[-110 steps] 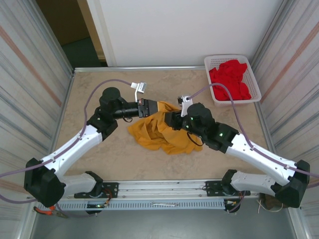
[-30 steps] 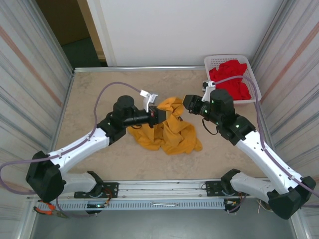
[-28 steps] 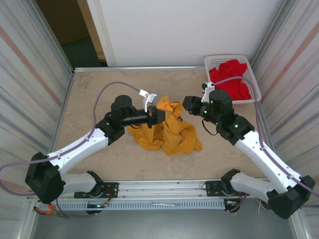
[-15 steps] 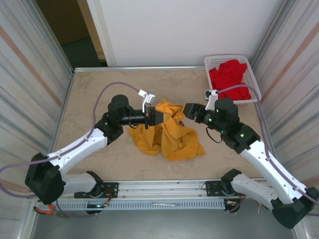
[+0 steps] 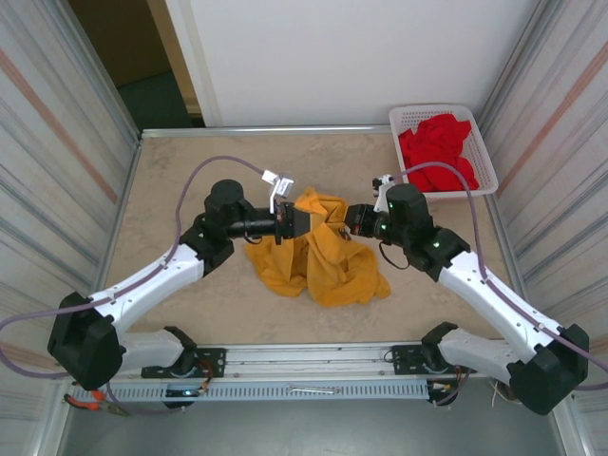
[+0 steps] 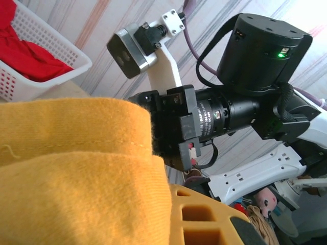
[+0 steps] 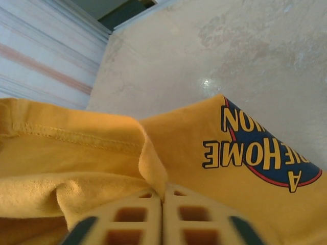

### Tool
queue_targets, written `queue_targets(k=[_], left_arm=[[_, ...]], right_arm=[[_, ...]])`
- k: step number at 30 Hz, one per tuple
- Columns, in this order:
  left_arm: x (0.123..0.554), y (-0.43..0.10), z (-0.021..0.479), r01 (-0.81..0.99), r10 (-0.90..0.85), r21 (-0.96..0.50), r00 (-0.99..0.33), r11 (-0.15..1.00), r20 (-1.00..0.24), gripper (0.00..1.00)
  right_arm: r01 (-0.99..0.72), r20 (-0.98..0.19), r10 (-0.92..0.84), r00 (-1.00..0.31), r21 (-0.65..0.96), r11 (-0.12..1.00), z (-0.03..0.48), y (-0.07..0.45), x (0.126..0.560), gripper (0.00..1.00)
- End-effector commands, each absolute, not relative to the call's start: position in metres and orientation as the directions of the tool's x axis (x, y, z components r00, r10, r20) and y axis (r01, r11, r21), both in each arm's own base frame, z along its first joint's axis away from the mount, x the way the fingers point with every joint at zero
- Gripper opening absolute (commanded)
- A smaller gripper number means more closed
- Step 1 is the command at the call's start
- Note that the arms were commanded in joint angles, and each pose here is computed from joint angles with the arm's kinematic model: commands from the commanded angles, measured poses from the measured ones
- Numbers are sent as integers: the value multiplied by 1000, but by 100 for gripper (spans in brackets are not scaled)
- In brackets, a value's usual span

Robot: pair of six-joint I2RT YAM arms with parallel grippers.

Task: Fold the inside-out t-shirt

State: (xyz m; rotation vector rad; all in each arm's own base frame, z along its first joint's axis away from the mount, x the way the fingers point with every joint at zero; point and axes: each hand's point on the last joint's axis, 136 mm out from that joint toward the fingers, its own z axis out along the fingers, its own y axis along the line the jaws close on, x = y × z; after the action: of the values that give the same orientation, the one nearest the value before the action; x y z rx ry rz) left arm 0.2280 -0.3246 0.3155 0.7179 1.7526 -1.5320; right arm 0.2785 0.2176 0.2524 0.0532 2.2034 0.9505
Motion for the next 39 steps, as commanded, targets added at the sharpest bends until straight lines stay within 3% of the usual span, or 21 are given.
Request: queue_targets(k=[1, 6, 9, 16, 23, 39], left_arm=[[245, -307, 314, 754, -90, -611, -609, 243, -788, 3], [281, -273, 291, 644, -183, -667, -654, 374, -734, 52], [285, -263, 282, 621, -182, -670, -664, 407, -725, 62], [277, -255, 278, 615, -174, -661, -662, 431, -729, 72], [276, -255, 300, 644, -157, -613, -620, 458, -769, 76], [291, -337, 265, 681, 5, -578, -649, 449, -761, 78]], right_arm=[[-339, -686, 319, -654, 642, 688, 314, 216, 277, 0], [-443, -754, 376, -539, 634, 634, 382, 198, 260, 0], [-473, -757, 380, -531, 637, 608, 391, 199, 256, 0], [-534, -761, 358, -542, 640, 553, 381, 210, 252, 0], [-613, -770, 259, -583, 627, 481, 368, 226, 234, 0], [-595, -734, 228, -639, 660, 459, 339, 229, 223, 0]])
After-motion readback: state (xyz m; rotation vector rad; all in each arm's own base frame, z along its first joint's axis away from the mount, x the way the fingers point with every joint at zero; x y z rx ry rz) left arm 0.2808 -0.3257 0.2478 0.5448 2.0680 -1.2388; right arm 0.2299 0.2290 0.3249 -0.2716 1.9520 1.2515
